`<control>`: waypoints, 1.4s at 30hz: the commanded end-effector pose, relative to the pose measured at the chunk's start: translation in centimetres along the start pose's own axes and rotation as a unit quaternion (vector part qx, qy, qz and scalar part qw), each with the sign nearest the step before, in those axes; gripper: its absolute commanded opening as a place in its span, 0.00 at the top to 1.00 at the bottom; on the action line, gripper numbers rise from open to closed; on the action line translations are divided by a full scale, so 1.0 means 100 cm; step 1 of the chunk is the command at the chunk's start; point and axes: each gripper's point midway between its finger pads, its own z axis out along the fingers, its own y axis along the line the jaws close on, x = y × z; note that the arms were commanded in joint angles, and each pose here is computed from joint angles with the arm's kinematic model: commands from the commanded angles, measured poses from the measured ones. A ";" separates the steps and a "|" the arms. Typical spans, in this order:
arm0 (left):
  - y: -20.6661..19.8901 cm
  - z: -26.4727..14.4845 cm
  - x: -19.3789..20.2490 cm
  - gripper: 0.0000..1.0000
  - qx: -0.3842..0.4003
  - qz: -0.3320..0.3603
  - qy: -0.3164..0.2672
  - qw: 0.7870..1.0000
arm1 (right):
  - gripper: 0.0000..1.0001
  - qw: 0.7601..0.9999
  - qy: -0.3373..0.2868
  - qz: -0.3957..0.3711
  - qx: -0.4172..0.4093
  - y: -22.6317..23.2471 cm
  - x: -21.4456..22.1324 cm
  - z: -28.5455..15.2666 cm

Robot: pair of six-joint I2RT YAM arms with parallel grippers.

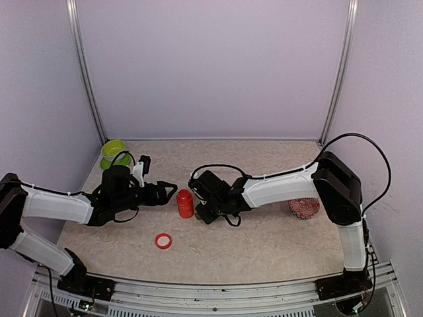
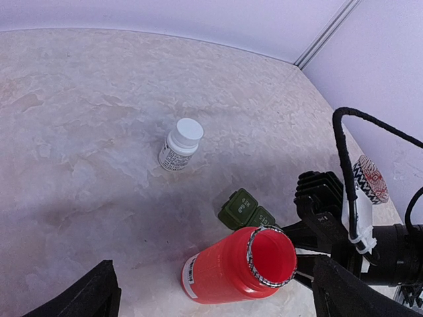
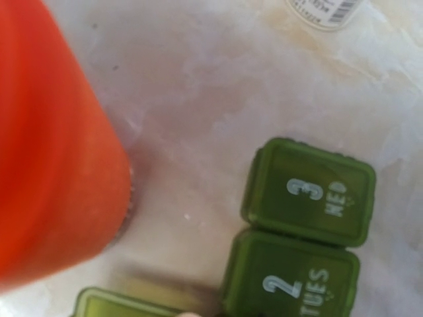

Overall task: Sort the pills into containers
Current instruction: Adjust the pill container at the center of the board.

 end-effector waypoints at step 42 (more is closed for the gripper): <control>0.001 0.000 -0.001 0.01 0.001 -0.003 -0.006 1.000 | 0.91 0.999 -0.052 0.002 0.006 -0.006 -0.036 -0.038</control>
